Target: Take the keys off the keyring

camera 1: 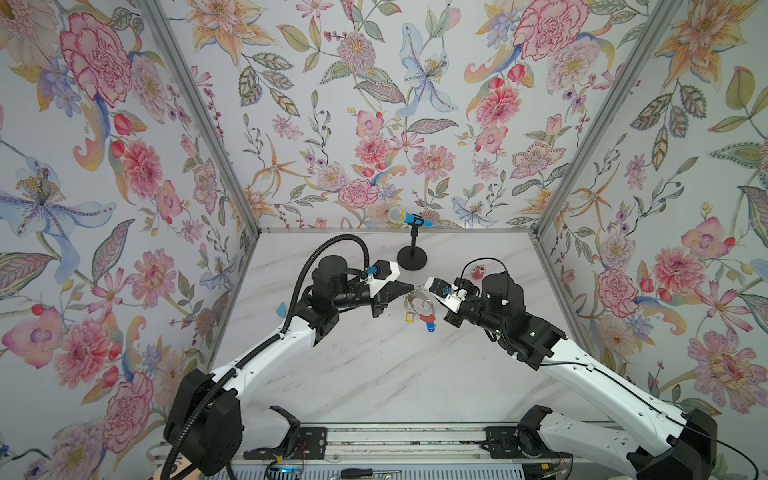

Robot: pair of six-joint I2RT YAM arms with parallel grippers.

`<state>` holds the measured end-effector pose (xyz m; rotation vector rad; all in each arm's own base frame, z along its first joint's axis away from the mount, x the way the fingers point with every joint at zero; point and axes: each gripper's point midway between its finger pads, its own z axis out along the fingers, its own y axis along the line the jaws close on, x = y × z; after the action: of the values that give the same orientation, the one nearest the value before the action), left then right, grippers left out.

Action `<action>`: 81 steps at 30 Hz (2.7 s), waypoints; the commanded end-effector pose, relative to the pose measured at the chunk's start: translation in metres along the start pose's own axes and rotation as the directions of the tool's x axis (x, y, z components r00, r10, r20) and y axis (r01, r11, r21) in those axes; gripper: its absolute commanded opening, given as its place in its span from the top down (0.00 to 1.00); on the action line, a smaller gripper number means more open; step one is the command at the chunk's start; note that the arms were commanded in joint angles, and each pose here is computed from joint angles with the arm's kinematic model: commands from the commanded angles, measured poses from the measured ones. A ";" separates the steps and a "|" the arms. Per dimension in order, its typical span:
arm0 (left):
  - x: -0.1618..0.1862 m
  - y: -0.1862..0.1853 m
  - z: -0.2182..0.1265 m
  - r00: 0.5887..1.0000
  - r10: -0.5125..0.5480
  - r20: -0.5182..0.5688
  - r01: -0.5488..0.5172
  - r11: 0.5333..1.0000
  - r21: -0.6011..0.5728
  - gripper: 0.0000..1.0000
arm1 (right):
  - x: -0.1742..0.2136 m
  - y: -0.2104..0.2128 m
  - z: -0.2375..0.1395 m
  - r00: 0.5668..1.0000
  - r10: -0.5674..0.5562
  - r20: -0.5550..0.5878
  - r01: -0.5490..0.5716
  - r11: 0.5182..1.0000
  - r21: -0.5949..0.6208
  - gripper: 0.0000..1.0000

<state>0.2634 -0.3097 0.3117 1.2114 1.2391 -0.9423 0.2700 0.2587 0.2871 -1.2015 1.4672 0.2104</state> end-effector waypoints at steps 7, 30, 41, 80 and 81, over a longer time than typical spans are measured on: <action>0.007 -0.003 0.000 0.999 0.005 -0.039 -0.003 0.999 0.043 0.90 | -0.004 -0.003 -0.007 1.000 0.015 0.013 -0.015 1.000 0.009 1.00; 0.017 0.014 0.014 0.997 0.002 -0.082 0.001 1.000 0.029 0.71 | -0.006 0.000 -0.008 1.000 0.012 0.017 -0.012 1.000 -0.004 1.00; 0.016 0.001 0.025 0.998 -0.059 -0.039 0.063 0.991 0.122 0.67 | -0.008 0.001 -0.009 1.000 0.012 0.026 -0.012 1.000 -0.010 1.00; -0.031 -0.002 0.006 0.997 0.037 0.073 -0.044 0.994 0.096 1.00 | 0.036 0.010 -0.001 0.992 0.072 -0.100 -0.073 0.997 -0.013 1.00; -0.031 0.001 0.005 0.997 0.039 0.069 -0.045 0.996 0.079 1.00 | 0.034 0.010 -0.002 0.993 0.070 -0.095 -0.071 0.997 -0.012 1.00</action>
<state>0.2620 -0.3258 0.3066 1.2836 1.2277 -1.0600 0.2675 0.2465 0.2648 -1.1964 1.5431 0.2147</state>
